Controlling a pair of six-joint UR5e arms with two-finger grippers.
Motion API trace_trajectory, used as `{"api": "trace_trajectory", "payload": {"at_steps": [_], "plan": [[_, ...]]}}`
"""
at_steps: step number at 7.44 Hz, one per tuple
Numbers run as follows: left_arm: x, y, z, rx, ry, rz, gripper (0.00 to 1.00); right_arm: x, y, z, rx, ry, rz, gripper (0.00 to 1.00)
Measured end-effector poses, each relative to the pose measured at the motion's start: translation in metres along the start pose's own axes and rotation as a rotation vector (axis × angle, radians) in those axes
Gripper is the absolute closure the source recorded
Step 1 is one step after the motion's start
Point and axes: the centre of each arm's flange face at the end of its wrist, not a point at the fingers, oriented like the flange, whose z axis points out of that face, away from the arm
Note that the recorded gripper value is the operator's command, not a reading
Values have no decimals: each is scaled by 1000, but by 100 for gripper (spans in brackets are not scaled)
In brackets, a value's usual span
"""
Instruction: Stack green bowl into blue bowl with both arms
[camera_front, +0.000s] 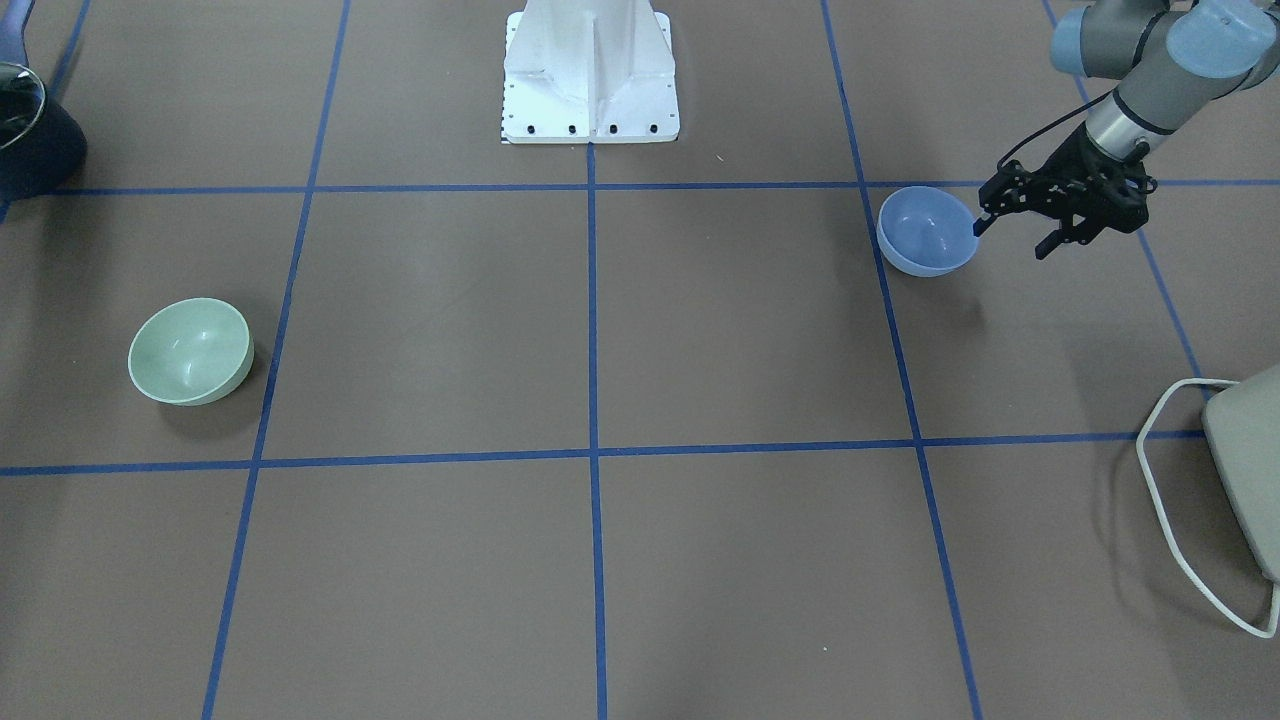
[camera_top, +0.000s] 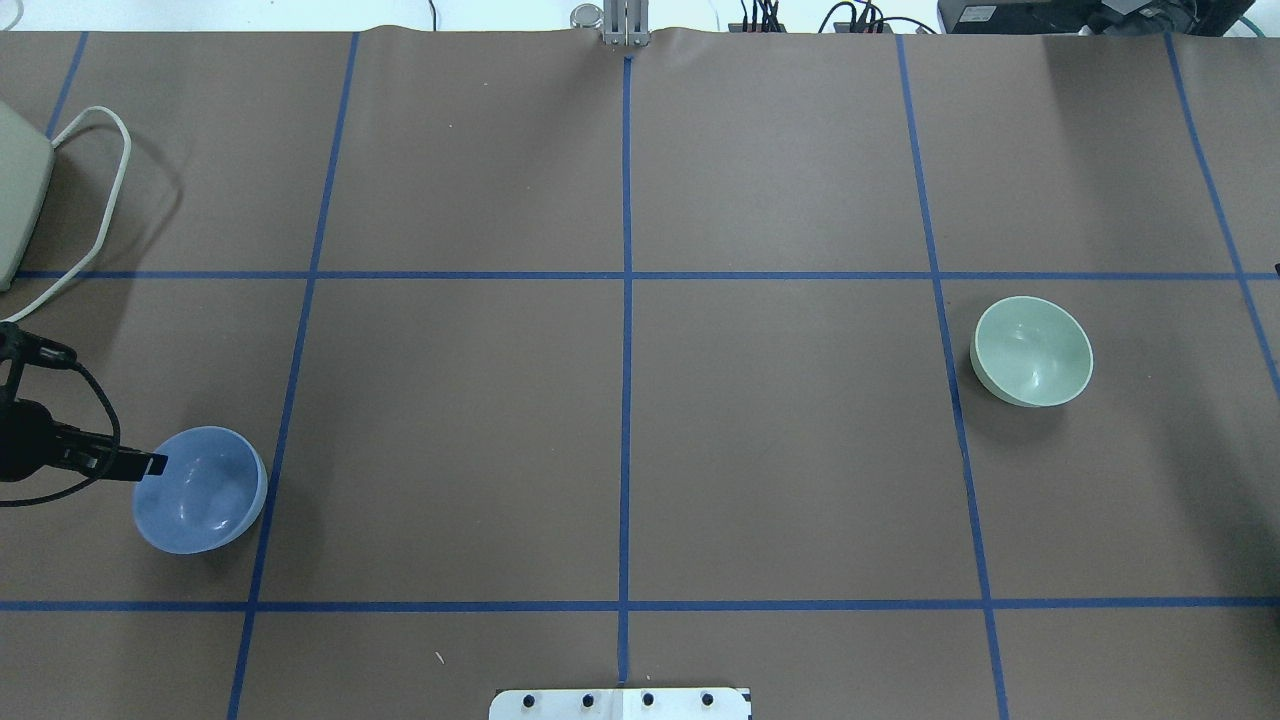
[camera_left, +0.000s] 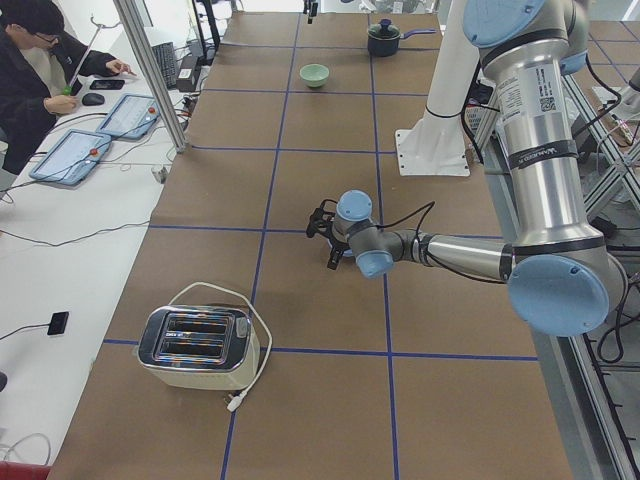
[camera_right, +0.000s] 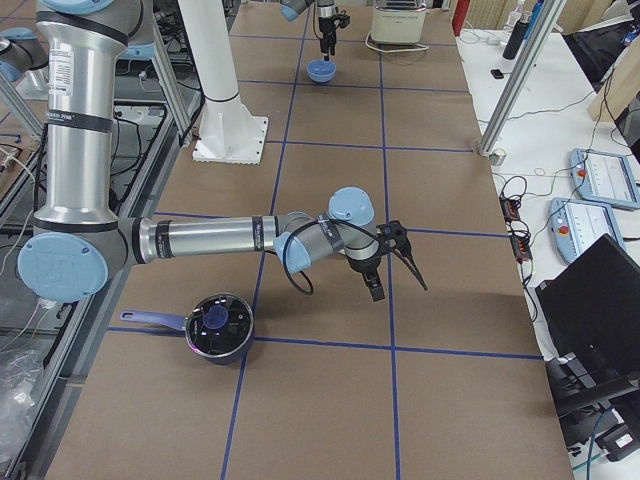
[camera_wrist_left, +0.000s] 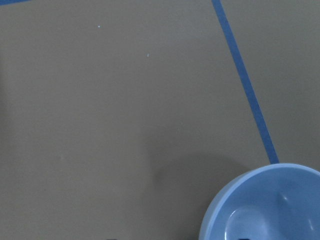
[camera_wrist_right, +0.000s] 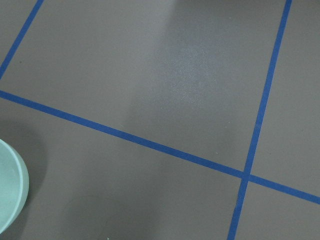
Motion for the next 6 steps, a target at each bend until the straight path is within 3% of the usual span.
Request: {"api": "trace_trajectory", "payload": {"at_steps": [1,3,6], "plan": [[5,2,5,-4,0,11,100,0,0,1,-1,1,1,0],[11,2,7,5,13,27,100,1,0,1,-1,2,1,0],[38,-15,-7,81,77,64,100,1,0,1,-2,2,1,0]]}}
